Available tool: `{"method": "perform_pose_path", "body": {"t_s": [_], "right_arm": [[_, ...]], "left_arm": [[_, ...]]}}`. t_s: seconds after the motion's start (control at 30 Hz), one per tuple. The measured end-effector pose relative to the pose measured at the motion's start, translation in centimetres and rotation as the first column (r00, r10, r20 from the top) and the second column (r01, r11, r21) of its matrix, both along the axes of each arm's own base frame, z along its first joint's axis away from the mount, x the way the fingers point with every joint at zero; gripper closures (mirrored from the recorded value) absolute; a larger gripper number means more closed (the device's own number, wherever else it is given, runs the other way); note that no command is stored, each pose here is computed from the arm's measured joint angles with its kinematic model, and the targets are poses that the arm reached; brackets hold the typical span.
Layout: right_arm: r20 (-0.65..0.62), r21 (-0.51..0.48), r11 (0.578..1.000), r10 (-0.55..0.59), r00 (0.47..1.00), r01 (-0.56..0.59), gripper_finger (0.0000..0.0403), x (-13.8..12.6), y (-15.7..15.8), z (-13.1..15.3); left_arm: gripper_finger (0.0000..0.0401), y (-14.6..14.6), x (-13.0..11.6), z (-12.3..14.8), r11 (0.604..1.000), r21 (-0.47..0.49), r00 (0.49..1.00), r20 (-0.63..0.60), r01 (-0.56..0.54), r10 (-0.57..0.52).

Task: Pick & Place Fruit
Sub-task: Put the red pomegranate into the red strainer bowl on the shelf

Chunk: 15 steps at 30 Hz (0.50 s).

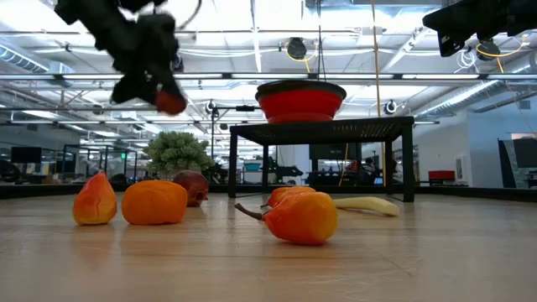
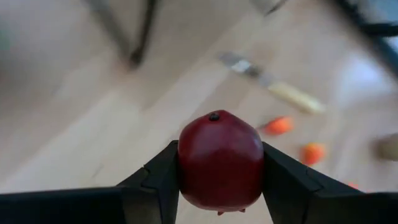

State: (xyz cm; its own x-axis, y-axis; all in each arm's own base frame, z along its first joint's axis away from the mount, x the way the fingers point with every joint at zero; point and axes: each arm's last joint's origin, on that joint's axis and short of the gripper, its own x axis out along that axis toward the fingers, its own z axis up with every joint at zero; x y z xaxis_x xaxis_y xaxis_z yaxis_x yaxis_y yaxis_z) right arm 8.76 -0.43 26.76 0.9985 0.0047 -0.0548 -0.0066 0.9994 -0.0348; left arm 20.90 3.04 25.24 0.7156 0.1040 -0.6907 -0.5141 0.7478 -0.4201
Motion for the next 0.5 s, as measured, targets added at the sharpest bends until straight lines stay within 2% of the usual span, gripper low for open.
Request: {"method": "perform_pose_path", "body": {"t_s": [0.1,0.23,0.33,0.5], "right_arm": [[0.0,-0.002,1.0,-0.001,1.0,0.001,0.0399,0.0,0.0,0.0],[0.0,-0.003,1.0,-0.004,1.0,0.004,0.0399,0.0,0.0,0.0],[0.0,-0.003,1.0,-0.004,1.0,0.004,0.0399,0.0,0.0,0.0],[0.0,-0.003,1.0,-0.004,1.0,0.004,0.0399,0.0,0.0,0.0]], "left_arm": [[0.0222,-0.7,0.1,1.7,0.993,0.089,0.986,0.143,0.078,-0.09],[0.0213,-1.6,0.3,3.5,0.973,0.187,0.937,0.294,0.134,-0.186],[0.0214,-2.2,0.9,4.8,0.951,0.27,0.878,0.407,0.149,-0.253],[0.0228,-3.1,1.3,7.3,0.904,0.41,0.727,0.584,0.119,-0.361]]}}
